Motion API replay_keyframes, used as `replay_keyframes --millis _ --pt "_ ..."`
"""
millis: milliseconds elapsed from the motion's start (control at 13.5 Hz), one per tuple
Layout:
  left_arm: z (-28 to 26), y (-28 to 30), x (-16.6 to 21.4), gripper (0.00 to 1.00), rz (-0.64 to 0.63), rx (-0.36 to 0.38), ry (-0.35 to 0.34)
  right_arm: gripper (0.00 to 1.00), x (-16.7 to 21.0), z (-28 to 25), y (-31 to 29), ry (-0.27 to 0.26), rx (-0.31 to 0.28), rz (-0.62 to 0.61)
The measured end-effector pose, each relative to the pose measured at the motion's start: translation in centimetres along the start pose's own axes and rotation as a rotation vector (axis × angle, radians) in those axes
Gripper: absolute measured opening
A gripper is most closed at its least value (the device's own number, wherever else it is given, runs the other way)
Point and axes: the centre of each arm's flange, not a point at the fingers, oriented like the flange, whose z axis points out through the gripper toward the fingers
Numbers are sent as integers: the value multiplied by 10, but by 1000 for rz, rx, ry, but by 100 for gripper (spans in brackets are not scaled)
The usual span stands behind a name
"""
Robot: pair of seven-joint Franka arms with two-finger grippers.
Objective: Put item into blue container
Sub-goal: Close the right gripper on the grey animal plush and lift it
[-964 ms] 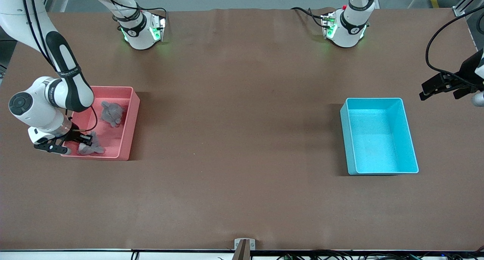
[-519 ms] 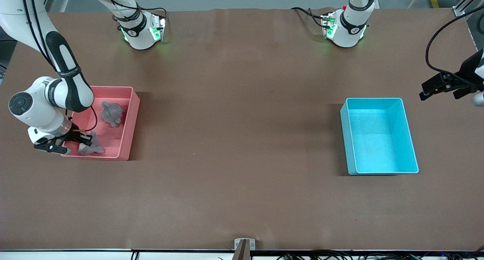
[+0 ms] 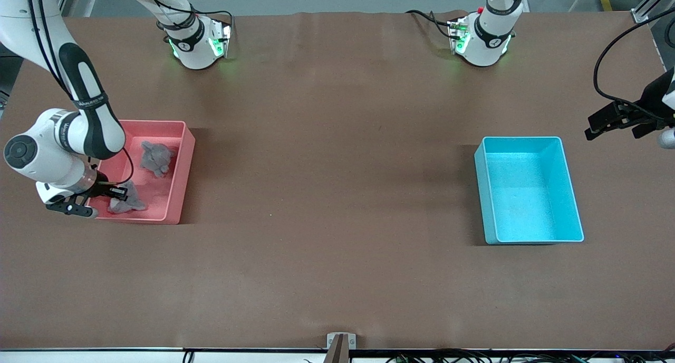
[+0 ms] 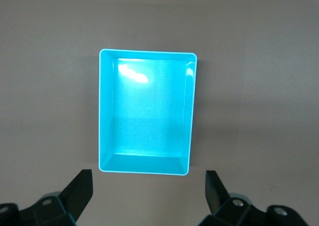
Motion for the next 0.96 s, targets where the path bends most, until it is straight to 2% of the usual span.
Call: replay_keyframes --millis 519,668,816,964 --pt "0 0 0 100 0 0 0 22 25 -49 -2 -102 2 1" --pt "0 0 0 100 1 0 0 22 30 -68 -7 -144 2 22" --pt "2 2 1 100 3 0 -3 22 33 -99 -29 -185 -8 63" --pt "4 4 2 100 6 0 -6 22 32 -137 -65 -203 -23 109"
